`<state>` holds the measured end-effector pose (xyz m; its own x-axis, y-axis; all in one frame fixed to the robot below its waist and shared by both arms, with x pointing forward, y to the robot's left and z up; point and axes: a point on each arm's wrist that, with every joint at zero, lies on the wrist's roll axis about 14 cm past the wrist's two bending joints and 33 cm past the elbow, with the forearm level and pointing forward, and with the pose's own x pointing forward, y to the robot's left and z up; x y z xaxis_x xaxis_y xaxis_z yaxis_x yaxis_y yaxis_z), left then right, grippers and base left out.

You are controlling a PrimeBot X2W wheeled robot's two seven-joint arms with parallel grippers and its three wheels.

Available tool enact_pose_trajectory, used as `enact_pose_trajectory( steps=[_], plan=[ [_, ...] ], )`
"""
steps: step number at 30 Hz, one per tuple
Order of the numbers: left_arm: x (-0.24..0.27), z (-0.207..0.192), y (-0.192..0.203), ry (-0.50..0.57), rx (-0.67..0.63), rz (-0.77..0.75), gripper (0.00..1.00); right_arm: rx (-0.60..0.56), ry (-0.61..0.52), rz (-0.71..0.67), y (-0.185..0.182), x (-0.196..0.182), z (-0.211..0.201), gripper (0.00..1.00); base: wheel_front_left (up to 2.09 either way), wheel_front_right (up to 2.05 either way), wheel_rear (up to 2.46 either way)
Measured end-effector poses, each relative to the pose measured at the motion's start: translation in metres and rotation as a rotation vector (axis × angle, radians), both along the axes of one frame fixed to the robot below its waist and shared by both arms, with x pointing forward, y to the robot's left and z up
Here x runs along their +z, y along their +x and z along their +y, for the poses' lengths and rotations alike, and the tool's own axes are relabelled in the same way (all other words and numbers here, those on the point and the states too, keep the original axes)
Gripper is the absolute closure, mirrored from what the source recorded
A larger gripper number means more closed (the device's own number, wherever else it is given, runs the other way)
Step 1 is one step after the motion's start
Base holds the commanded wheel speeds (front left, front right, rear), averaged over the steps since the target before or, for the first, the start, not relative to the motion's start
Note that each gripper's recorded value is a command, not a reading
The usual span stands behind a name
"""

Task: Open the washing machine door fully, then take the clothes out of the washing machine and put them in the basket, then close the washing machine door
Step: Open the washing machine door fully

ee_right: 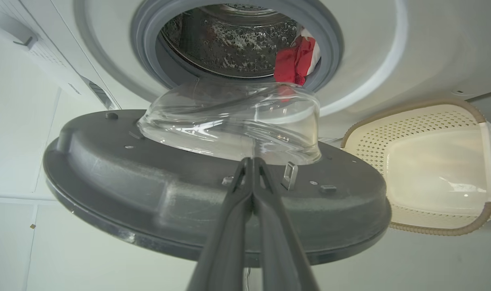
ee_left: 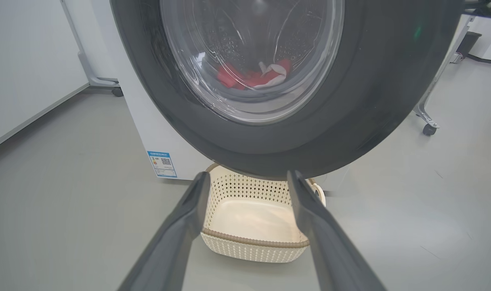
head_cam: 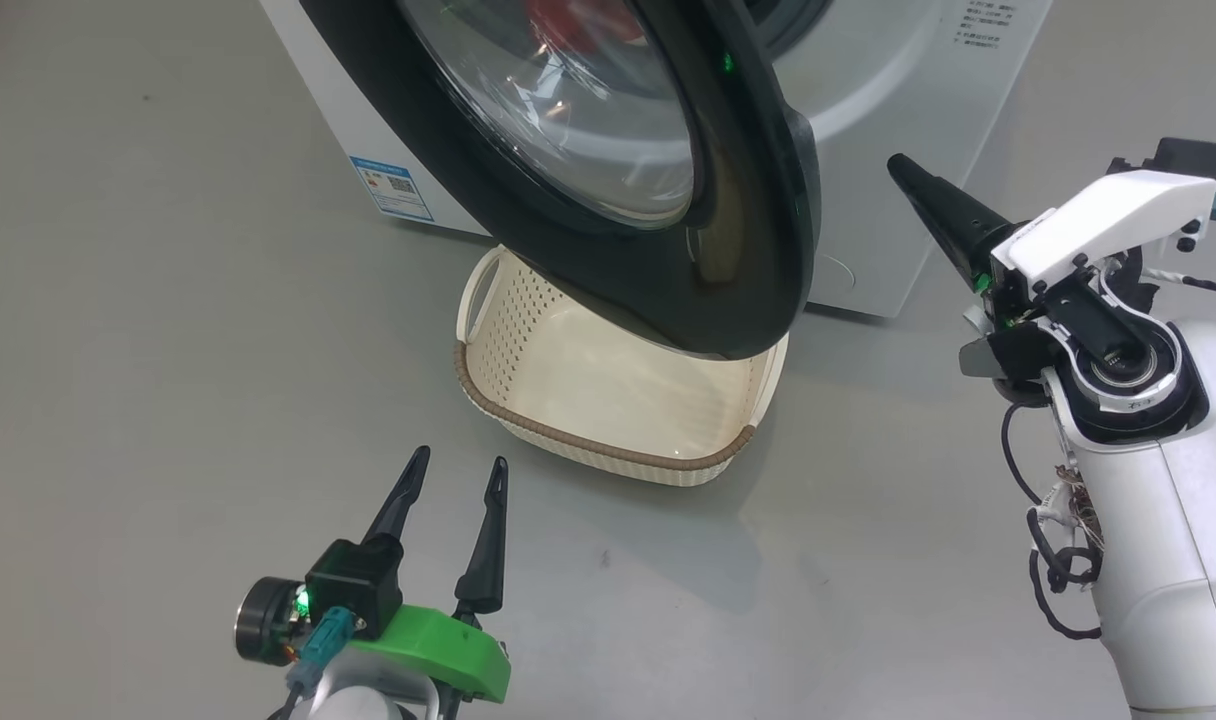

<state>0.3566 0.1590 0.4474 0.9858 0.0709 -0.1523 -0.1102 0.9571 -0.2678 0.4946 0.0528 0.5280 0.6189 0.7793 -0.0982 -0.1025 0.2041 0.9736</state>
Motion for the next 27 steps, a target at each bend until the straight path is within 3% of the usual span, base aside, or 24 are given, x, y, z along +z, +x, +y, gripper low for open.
enact_pose_trajectory(
  steps=[7, 27],
  plan=[
    [0.001, 0.012, -0.001, 0.003, 0.036, -0.002, 0.0, 0.102, 0.012, 0.052, -0.01, -0.007, 0.026, 1.0, 0.0, 0.0, 0.0],
    [0.002, 0.015, -0.003, 0.005, 0.049, -0.001, 0.0, 0.182, 0.042, 0.151, -0.015, -0.017, 0.041, 1.0, 0.0, 0.0, 0.0]
  ],
)
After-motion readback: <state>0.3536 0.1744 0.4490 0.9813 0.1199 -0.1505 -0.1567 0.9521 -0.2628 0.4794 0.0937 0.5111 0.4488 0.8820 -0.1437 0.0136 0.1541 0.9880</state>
